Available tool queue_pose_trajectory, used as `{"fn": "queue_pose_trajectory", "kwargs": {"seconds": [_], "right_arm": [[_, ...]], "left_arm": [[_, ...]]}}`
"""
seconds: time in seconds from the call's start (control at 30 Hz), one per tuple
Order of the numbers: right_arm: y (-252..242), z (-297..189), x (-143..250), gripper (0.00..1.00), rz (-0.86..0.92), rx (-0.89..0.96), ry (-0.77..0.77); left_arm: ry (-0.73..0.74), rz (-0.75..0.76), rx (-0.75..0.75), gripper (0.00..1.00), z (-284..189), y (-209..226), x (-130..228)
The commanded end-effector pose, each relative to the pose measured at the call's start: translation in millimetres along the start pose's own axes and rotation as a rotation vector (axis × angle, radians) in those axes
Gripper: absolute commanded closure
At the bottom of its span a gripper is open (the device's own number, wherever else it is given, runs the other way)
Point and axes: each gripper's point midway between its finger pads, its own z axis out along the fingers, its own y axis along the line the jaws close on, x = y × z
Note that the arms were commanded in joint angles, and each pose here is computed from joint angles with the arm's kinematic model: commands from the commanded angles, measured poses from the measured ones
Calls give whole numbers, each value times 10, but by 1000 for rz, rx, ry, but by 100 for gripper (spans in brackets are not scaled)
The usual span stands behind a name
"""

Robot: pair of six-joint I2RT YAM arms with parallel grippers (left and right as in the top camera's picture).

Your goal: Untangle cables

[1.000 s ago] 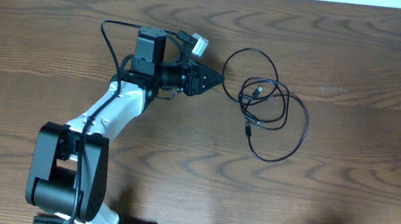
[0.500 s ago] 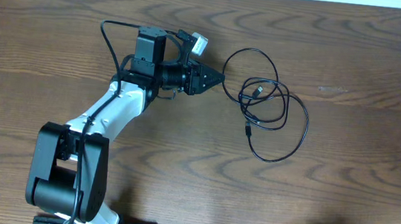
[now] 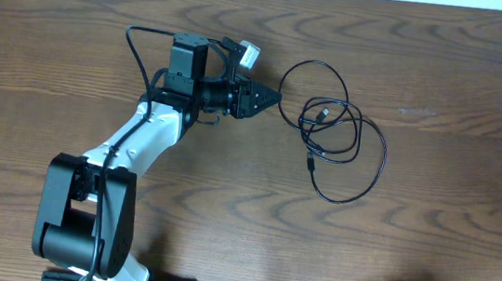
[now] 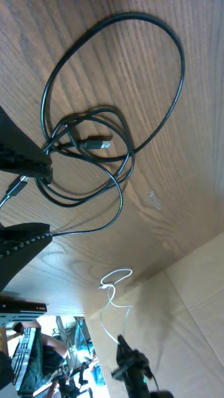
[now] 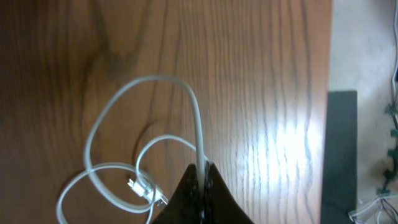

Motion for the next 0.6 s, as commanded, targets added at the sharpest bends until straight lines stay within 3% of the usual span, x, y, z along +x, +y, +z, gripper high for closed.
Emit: {"fn": "queue_pose_trajectory", "kwargs": {"seconds": [0.0,0.57], "right_arm": [[-44,258,146,99,-29,14,21],[-43,1029,503,99,-24,-2,157]], "left_arm": [[-2,1,16,69,-13,-32,-14],[1,-11,19,66,3,-48,-7]]}}
